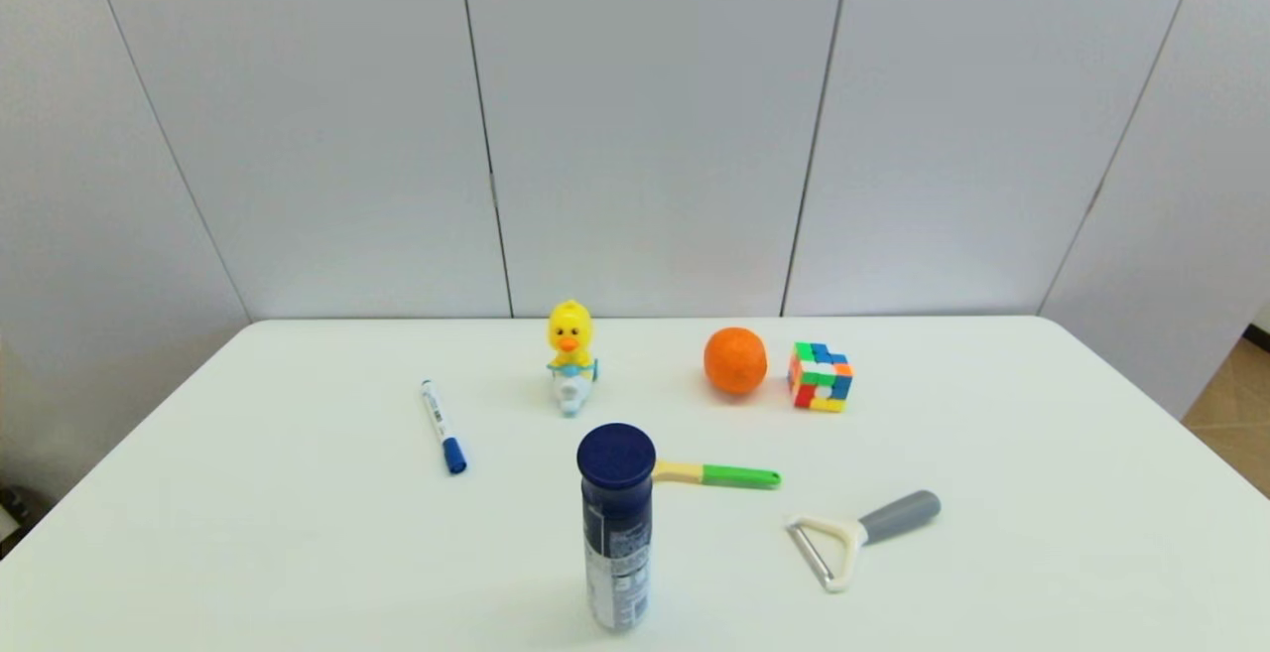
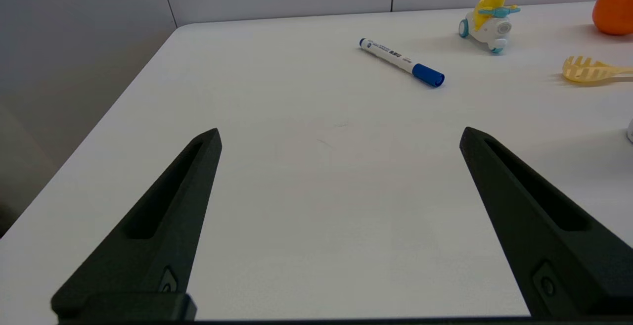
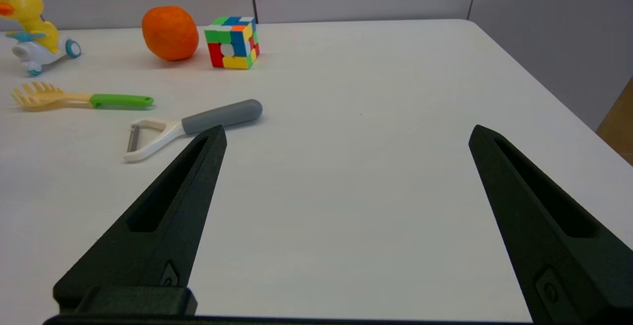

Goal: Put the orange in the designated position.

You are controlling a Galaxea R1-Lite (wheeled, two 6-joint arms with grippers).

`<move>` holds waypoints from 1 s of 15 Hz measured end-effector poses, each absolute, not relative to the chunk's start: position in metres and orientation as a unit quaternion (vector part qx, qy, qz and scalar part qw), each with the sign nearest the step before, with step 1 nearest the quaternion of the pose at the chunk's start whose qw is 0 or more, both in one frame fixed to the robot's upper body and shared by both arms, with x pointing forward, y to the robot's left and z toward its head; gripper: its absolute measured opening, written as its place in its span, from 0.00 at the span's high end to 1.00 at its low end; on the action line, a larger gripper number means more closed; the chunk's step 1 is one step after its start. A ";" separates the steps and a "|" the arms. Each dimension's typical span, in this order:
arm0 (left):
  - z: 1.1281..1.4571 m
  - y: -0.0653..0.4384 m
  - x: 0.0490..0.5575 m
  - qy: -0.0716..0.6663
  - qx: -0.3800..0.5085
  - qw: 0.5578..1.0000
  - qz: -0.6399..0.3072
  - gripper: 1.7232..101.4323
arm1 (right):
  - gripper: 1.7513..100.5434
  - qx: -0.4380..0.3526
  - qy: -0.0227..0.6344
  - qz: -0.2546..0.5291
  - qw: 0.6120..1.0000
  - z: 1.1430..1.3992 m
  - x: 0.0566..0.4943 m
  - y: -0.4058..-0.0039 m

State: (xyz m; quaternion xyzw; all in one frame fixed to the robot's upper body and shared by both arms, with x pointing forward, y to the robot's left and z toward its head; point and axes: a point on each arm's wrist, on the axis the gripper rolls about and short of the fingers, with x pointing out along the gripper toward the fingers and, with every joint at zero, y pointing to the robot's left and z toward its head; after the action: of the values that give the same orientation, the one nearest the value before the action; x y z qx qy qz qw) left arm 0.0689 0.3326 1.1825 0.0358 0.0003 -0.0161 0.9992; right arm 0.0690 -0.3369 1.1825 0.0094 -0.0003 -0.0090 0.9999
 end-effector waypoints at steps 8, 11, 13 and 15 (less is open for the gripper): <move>1.182 0.333 0.069 0.000 0.036 0.999 -0.016 0.04 | 0.03 0.009 0.000 -0.009 1.000 1.183 0.069 -0.337; 1.182 0.333 0.069 0.000 0.036 0.999 -0.016 0.04 | 0.03 0.009 0.000 -0.009 1.000 1.183 0.069 -0.337; 1.182 0.333 0.069 0.000 0.036 0.999 -0.016 0.04 | 0.03 0.009 0.000 -0.009 1.000 1.183 0.069 -0.337; 1.183 0.333 0.069 0.000 0.036 0.999 -0.016 0.04 | 0.03 0.009 0.000 -0.009 1.000 1.183 0.069 -0.337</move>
State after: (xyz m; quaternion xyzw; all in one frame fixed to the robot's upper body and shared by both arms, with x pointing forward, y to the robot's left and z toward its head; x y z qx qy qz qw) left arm 0.0689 0.3326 1.1825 0.0357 0.0001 -0.0159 0.9992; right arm 0.0690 -0.3369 1.1825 0.0092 -0.0003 -0.0091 0.9999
